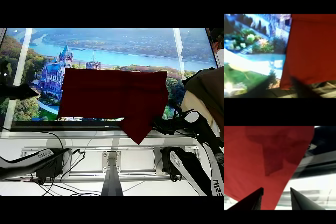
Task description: Fold the clothes and pants, and hang the long-sleeved shirts on hangers.
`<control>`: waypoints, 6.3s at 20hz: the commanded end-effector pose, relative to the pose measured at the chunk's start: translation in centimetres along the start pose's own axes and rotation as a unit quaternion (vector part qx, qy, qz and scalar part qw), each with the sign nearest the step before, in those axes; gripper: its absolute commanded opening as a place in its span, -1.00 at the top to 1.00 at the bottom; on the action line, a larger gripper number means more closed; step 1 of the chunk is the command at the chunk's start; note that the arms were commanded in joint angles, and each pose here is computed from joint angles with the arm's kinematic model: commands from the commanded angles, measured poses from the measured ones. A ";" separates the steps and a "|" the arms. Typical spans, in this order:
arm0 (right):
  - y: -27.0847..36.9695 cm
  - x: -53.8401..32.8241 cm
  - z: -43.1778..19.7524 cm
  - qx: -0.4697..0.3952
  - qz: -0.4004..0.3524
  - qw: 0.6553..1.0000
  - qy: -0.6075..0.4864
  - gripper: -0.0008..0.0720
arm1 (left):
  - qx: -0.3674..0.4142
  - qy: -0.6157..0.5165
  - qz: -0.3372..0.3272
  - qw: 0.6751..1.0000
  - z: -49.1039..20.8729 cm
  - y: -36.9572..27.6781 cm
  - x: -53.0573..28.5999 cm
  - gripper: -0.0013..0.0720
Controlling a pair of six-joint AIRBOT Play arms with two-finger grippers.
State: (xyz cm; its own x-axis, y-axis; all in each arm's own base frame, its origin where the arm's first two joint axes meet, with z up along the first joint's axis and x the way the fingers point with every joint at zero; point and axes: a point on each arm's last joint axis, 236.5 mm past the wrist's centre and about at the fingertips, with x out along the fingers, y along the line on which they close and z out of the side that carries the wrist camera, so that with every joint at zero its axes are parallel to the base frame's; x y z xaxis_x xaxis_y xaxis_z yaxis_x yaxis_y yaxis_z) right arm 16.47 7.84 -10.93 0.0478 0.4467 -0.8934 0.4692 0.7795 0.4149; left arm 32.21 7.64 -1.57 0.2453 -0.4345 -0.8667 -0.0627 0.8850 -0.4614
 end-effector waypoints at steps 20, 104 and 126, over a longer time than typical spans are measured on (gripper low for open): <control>4.4 -2.8 4.6 -0.088 0.043 0.994 -0.055 0.95 | -0.033 0.143 -0.042 0.988 -10.7 -2.0 10.4 -0.59; 23.5 -2.1 24.5 -0.333 -0.123 0.928 -0.112 0.95 | 0.183 -0.056 -0.247 0.950 6.1 -40.2 11.4 0.92; 29.2 11.8 13.2 -0.299 0.161 0.937 0.085 0.31 | 0.235 -0.077 -0.088 0.965 10.3 -22.7 1.8 -0.92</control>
State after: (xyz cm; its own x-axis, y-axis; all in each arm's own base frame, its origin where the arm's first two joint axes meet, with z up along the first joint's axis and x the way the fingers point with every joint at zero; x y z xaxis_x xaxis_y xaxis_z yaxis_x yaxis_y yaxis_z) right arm 43.32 25.05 -11.67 -0.0625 0.7150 -0.6963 -0.0383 0.6955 0.7175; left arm 46.11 -17.48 8.32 0.3595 -0.6686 -0.6509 0.4503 0.7353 -0.5066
